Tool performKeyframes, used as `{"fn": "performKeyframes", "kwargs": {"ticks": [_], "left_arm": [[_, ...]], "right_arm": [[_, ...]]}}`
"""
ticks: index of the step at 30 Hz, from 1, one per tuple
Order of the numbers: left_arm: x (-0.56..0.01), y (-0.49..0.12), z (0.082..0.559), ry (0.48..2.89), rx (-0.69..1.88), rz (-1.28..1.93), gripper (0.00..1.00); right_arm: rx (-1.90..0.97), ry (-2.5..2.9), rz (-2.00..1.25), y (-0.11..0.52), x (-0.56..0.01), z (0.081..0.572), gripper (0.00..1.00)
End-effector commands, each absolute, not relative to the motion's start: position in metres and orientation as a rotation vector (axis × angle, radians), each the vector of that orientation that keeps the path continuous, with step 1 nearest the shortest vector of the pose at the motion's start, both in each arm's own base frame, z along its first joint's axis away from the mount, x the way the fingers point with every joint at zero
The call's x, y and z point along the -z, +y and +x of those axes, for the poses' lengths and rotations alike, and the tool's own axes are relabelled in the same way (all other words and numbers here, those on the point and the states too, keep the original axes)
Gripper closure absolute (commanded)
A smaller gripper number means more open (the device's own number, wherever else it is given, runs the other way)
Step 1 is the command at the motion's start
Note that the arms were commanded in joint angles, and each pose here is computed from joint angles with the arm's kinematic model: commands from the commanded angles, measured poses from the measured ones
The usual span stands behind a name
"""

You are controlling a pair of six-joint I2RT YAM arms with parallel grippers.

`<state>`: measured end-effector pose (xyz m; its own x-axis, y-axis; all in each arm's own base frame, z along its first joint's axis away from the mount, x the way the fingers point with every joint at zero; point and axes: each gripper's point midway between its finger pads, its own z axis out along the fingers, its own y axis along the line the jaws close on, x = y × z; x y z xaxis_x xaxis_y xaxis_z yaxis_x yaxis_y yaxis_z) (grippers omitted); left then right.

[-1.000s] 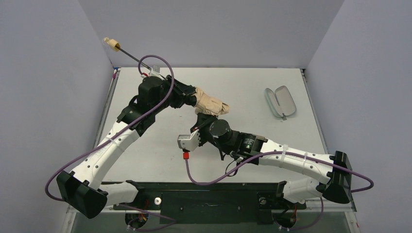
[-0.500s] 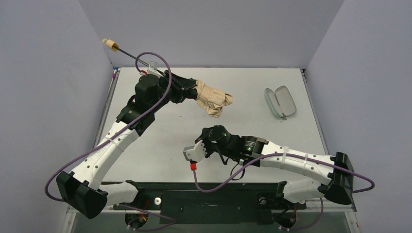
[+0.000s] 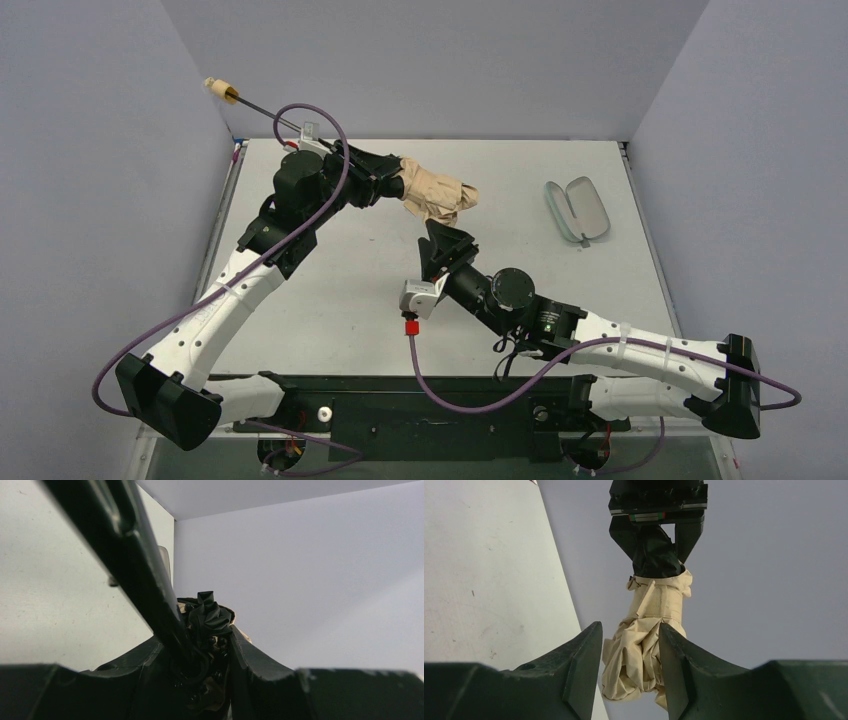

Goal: Open the umbrella

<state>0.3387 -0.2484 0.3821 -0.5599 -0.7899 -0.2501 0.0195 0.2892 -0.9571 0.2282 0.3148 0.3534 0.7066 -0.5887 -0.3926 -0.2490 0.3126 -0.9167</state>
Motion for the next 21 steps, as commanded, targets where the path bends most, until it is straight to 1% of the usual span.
{"fn": "performKeyframes", "kwargs": {"ticks": [1,4,14,19,21], "left_arm": [[-0.447,-0.250,0.330,1.622,1.484,-0.610,1.00],[-0.449,-0.250,0.328,1.620,1.488,-0.602,1.00],[-0.445,-0.252,0.326,1.635,1.484,-0.598,1.00],[-0.442,-0.254,0.326,1.644,1.485,-0.596,1.00],[-0.443,-0.255,0.325,1.642,1.490,-0.591,1.00]], "right_arm": [[0.274,0.772,-1.139,0.320,-0.391,0.233,0.58],[0.298,0.772,-1.139,0.327,-0.388,0.240,0.58],[0.348,0.781,-1.084,0.323,-0.396,0.253,0.62],[0.370,0.799,-1.076,0.321,-0.398,0.262,0.65],[0.382,0.806,-1.079,0.320,-0.396,0.267,0.68]]}}
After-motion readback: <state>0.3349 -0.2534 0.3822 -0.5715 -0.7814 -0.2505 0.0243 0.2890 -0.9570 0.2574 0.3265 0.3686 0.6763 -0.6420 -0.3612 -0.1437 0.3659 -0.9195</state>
